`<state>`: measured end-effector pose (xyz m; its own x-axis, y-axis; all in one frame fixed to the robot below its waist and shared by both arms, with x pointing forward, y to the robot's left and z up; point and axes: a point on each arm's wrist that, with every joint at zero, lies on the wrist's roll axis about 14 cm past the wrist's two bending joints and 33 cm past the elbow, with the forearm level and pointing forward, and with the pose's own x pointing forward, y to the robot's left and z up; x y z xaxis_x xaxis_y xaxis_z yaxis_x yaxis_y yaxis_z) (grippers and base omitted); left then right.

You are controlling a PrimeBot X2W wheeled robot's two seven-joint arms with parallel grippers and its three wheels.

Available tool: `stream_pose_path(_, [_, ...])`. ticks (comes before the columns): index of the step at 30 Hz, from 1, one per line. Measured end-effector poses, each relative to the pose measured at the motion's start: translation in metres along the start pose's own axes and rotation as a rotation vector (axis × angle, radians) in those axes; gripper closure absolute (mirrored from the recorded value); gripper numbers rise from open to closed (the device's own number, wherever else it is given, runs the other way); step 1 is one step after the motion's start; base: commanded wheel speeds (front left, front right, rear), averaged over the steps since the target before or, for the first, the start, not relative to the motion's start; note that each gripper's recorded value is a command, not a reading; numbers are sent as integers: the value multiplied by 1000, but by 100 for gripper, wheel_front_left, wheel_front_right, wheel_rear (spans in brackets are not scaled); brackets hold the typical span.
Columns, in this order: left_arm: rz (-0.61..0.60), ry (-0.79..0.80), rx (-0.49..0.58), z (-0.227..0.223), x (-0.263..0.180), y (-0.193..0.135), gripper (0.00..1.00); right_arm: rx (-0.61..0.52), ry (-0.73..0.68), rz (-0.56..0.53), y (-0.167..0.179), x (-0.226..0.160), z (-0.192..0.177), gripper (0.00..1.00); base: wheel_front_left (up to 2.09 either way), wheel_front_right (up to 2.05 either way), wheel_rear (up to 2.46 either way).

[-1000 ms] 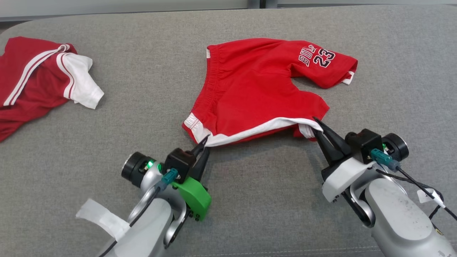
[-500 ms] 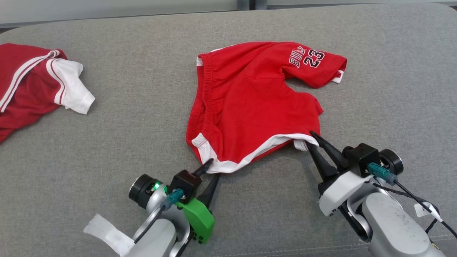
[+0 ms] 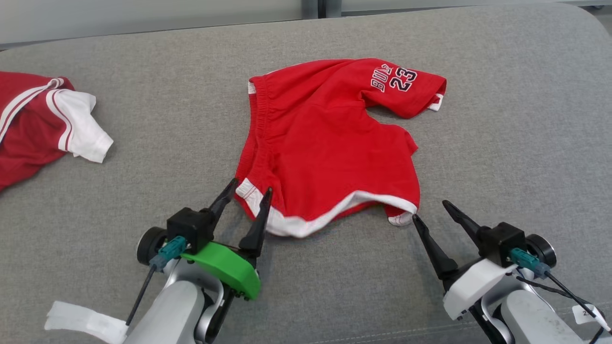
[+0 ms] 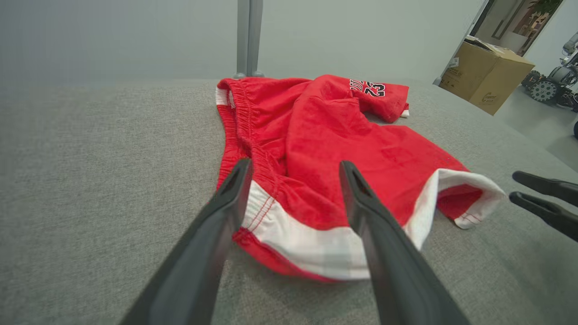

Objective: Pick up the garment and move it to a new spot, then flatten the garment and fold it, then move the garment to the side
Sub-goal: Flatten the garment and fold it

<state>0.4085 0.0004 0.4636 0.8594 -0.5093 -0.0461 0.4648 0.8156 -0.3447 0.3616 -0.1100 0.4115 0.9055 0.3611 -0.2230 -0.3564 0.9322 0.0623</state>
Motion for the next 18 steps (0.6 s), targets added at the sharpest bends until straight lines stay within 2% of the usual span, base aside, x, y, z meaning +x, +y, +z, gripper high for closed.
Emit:
stream_pose_path(7, [-35, 12, 32, -2, -6, 3, 0, -2, 16, -85, -26, -21, -6, 0, 0, 0, 0])
stream_pose_path(18, [-95, 149, 109, -32, -13, 13, 0, 12, -72, -155, -41, -31, 20, 0, 0, 0, 0])
